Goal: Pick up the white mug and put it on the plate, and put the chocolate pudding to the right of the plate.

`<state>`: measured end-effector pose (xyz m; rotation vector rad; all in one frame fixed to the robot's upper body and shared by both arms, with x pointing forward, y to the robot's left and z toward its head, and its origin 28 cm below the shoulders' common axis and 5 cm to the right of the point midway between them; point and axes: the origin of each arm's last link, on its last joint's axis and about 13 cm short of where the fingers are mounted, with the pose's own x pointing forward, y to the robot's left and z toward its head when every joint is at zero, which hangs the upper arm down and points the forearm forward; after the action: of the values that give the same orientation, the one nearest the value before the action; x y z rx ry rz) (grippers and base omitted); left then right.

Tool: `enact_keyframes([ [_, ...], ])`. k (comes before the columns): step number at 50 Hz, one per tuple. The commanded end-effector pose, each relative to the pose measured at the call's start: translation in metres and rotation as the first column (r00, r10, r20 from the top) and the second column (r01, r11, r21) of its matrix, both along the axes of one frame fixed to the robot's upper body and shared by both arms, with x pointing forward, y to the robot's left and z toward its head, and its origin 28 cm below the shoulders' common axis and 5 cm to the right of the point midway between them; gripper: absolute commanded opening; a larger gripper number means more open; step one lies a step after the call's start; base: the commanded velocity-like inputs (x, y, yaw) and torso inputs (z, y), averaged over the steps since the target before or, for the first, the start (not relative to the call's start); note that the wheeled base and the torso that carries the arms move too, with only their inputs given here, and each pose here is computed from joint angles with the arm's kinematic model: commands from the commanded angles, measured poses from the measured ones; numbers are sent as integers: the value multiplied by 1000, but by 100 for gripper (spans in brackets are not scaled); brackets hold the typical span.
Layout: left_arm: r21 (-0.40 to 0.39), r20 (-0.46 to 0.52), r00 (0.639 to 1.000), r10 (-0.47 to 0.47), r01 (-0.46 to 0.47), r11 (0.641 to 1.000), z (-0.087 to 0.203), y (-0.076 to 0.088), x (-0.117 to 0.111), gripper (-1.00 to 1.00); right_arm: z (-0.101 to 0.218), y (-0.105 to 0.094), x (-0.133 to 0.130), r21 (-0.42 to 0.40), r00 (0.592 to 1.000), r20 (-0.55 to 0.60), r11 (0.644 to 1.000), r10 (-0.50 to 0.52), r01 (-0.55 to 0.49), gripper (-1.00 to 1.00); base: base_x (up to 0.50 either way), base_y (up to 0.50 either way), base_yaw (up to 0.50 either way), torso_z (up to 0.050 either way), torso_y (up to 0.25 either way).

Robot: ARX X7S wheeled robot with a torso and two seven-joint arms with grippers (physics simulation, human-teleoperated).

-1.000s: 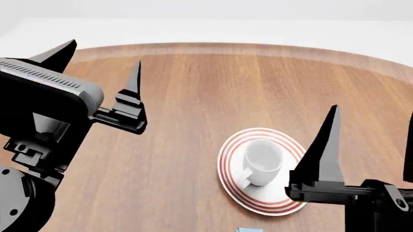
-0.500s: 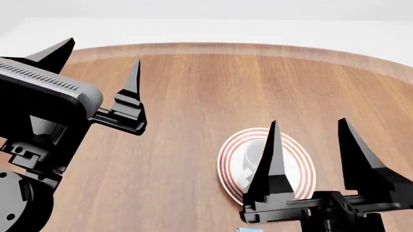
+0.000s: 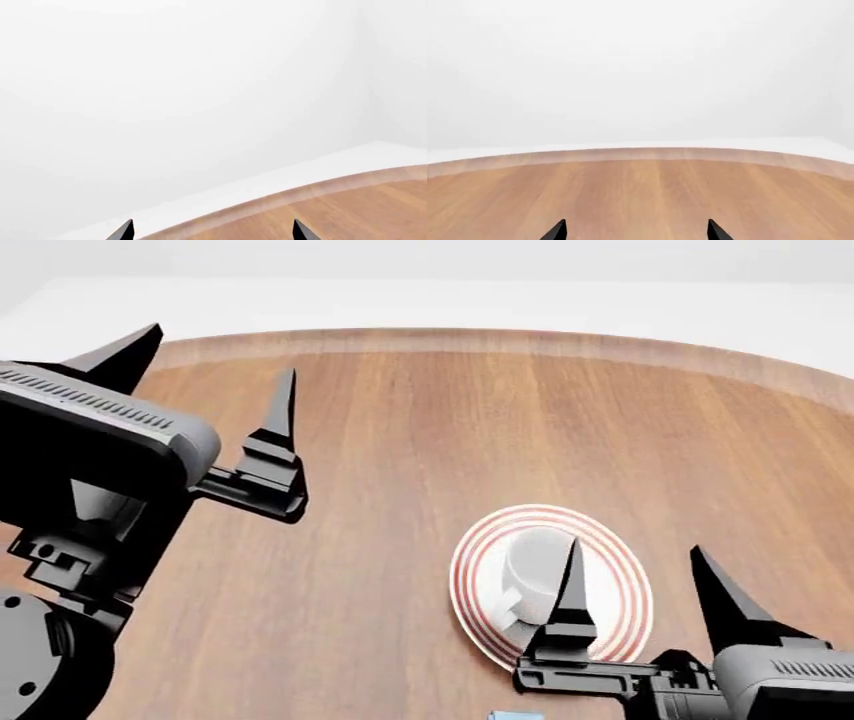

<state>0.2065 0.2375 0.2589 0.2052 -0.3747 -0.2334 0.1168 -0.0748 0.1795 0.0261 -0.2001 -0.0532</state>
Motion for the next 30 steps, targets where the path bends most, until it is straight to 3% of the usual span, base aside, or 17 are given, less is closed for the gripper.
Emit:
enact_keyframes([
  [1,-9,22,999,-40,40,999,4,-5,2,100,0,9,-6,13,989,-137,998,59,-58,100,0,0,0,0,0],
  [16,-16,12,999,-50,51,999,3,-6,2,100,0,15,-13,43,947,-297,993,122,-114,100,0,0,0,0,0],
  [30,-23,7,999,-53,53,998,1,-6,3,100,2,23,-13,60,920,-359,988,154,-141,100,0,0,0,0,0],
])
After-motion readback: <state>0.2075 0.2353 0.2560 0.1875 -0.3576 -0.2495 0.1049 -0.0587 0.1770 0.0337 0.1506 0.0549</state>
